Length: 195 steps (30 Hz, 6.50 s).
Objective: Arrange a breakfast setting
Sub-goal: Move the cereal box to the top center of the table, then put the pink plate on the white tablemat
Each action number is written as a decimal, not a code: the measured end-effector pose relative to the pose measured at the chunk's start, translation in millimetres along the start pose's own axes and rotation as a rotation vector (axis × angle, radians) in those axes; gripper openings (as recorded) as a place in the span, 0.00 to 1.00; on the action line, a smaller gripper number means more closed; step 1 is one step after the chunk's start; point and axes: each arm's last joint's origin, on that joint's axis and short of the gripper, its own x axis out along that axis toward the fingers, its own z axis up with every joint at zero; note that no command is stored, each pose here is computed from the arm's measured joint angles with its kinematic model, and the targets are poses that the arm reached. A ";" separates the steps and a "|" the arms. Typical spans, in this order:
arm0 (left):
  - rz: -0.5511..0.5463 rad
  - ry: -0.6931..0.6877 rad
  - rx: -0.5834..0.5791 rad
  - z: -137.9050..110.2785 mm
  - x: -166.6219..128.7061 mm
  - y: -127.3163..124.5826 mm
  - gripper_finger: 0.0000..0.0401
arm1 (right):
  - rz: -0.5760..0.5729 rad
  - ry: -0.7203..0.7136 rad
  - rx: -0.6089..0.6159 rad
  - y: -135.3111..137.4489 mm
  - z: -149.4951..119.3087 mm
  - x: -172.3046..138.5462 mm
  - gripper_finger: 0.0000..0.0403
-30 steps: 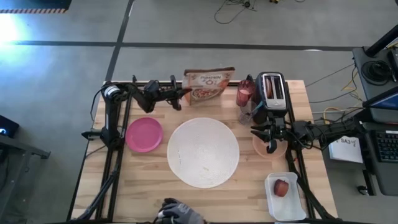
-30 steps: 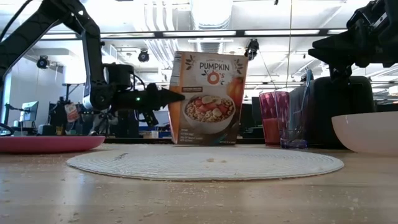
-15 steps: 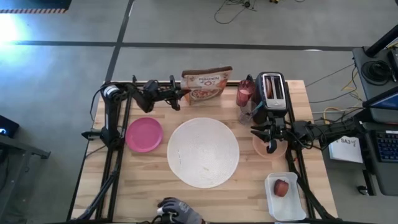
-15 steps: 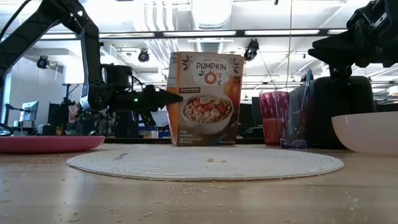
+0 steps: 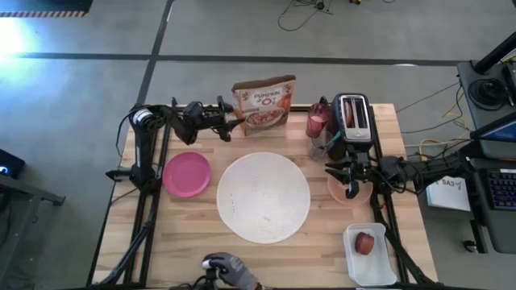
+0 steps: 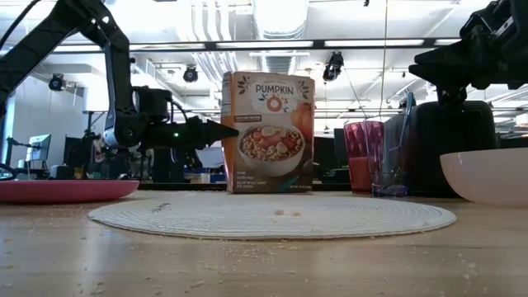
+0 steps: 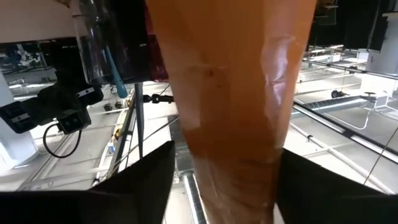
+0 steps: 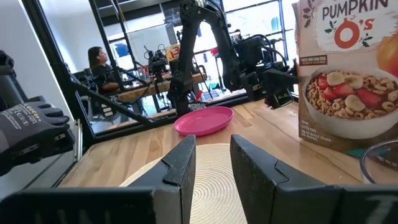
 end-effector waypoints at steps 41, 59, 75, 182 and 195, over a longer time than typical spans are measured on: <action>-0.065 0.088 0.324 -44.1 -37.7 -21.7 1.00 | 0.000 0.000 0.000 0.0 0.0 0.0 0.23; -0.014 0.329 1.411 -122.7 -48.0 -13.6 1.00 | 0.000 0.000 0.000 0.0 0.0 0.0 0.23; 0.226 0.893 2.219 -187.0 -20.9 -9.9 1.00 | 0.000 0.000 0.000 0.0 0.1 0.0 0.23; 1.148 -0.471 2.356 -264.2 -12.4 -55.6 1.00 | 0.000 0.000 0.000 0.0 0.0 0.0 0.23; 1.679 -0.743 2.023 -222.0 -11.4 -2.3 1.00 | 0.000 0.000 0.000 0.0 0.0 0.0 0.23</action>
